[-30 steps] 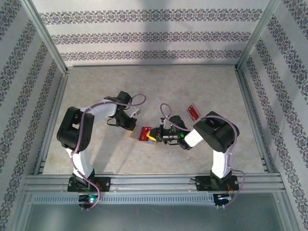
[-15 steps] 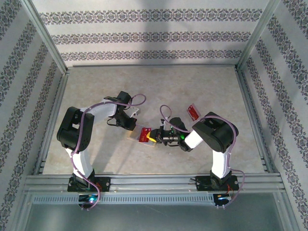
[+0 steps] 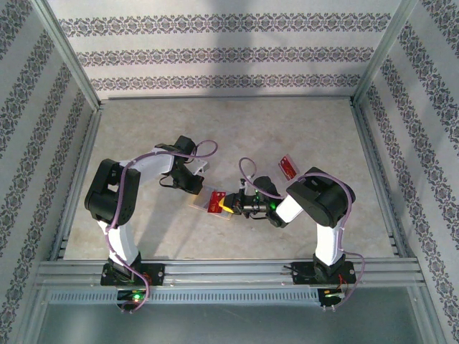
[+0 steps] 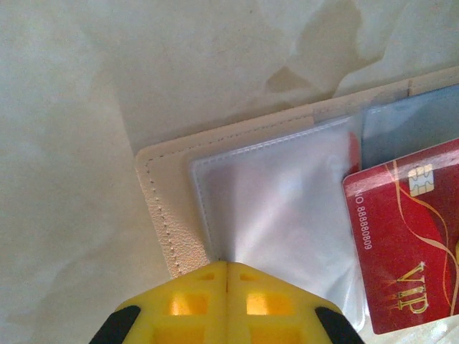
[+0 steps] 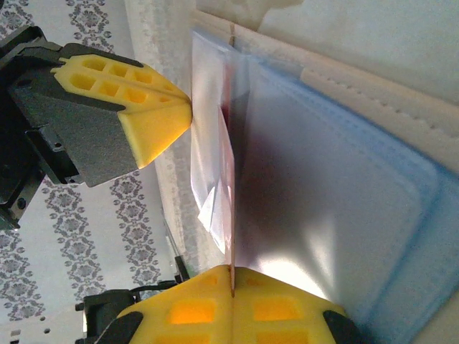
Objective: Put the credit cards into the card holder
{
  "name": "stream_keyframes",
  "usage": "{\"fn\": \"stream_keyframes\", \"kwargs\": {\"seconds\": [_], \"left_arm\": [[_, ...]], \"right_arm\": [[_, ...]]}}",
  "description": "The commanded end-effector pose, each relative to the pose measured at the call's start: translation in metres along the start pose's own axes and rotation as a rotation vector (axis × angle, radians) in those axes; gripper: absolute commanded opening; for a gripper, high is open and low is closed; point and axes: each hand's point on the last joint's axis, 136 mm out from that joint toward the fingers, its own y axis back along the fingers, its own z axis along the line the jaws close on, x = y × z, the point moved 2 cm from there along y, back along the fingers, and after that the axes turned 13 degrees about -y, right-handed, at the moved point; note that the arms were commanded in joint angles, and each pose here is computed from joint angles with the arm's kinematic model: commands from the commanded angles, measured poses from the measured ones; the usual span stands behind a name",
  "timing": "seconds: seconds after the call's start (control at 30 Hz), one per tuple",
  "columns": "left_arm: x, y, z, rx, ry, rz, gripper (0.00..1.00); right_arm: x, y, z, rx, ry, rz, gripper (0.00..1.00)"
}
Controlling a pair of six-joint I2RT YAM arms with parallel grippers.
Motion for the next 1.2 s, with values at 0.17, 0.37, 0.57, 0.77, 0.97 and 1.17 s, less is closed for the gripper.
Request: {"fn": "stream_keyframes", "kwargs": {"seconds": [0.17, 0.37, 0.57, 0.77, 0.97, 1.17], "left_arm": [[0.012, -0.006, 0.0, -0.026, -0.026, 0.066, 0.0], [0.012, -0.007, 0.0, -0.025, -0.026, 0.068, 0.0], [0.013, -0.006, 0.0, -0.026, -0.026, 0.061, 0.0], [0.011, -0.003, -0.001, -0.029, -0.026, 0.058, 0.0], [0.013, -0.002, -0.003, -0.028, -0.024, 0.051, 0.0], [0.012, 0.0, -0.002, -0.035, -0.024, 0.046, 0.0]], "right_arm": [[0.011, 0.004, -0.012, 0.038, -0.009, 0.016, 0.0], [0.005, 0.003, -0.011, 0.031, -0.011, -0.002, 0.0], [0.0, 0.001, -0.008, 0.023, -0.014, -0.016, 0.0], [-0.012, -0.001, -0.003, 0.004, -0.023, -0.066, 0.0], [-0.021, 0.002, -0.004, 0.005, -0.038, -0.115, 0.0], [-0.012, 0.003, -0.004, -0.007, -0.047, -0.095, 0.0]]}}
